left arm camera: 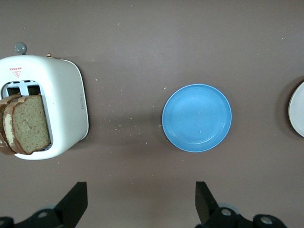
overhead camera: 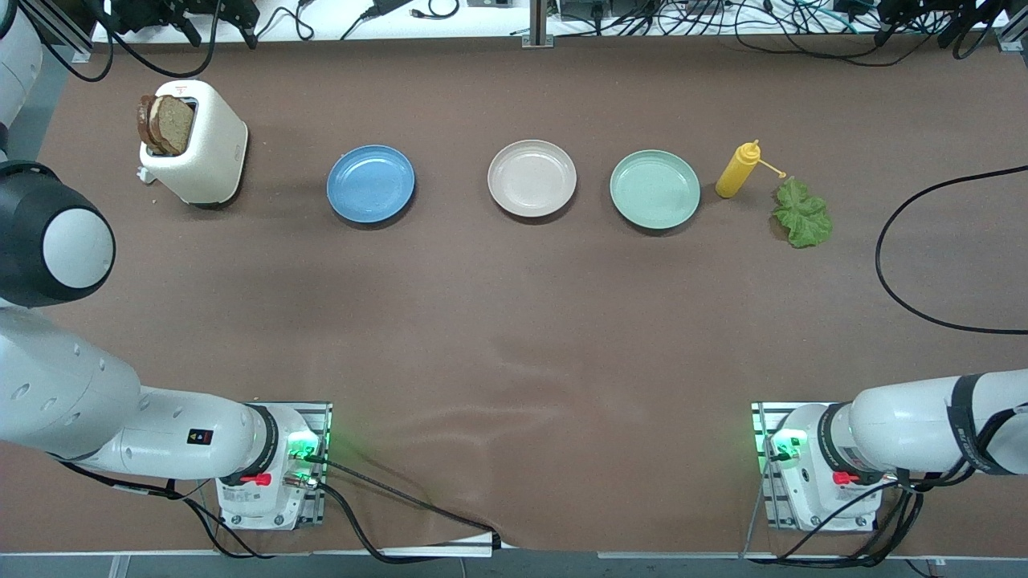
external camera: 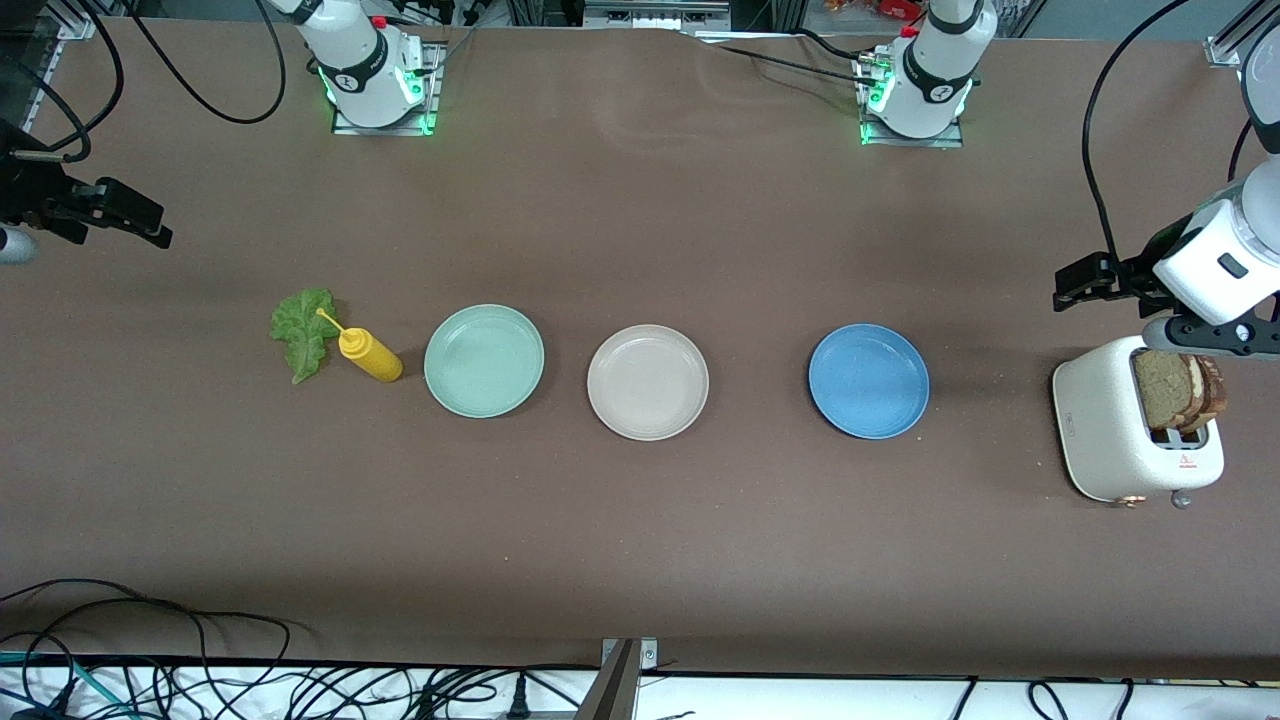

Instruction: Make sandwich on beige plate with both arms

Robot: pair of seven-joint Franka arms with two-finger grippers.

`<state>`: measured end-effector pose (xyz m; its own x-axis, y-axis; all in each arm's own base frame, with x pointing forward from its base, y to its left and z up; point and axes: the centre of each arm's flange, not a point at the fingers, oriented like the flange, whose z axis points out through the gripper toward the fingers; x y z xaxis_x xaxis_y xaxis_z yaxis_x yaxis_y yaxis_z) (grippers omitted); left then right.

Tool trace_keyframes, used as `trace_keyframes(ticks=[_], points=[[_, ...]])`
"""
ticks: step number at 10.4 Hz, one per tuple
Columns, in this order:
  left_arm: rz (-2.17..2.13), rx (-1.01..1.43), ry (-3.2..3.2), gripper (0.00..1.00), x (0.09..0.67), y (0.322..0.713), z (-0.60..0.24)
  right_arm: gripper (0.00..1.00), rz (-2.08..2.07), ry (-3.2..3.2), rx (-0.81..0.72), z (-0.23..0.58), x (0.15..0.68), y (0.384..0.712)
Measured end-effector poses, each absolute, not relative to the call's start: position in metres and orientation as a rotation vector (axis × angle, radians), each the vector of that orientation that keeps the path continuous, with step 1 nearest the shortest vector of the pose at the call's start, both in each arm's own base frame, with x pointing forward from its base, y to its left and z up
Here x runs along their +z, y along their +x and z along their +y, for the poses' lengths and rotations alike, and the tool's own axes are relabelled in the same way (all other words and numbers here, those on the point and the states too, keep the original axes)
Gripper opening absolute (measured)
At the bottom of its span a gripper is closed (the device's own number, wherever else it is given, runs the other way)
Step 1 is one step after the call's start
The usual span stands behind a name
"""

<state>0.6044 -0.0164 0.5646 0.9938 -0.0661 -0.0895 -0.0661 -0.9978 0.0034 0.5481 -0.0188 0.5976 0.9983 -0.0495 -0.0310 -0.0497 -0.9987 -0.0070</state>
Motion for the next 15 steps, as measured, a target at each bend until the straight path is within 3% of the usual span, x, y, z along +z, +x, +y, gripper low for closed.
trace_keyframes(ticks=[15], points=[[-0.126, -0.046, 3.137, 1.0, 0.594, 0.607, -0.024, 1.0, 0.078, -3.132, 0.049, -0.019, 0.598, 0.548]])
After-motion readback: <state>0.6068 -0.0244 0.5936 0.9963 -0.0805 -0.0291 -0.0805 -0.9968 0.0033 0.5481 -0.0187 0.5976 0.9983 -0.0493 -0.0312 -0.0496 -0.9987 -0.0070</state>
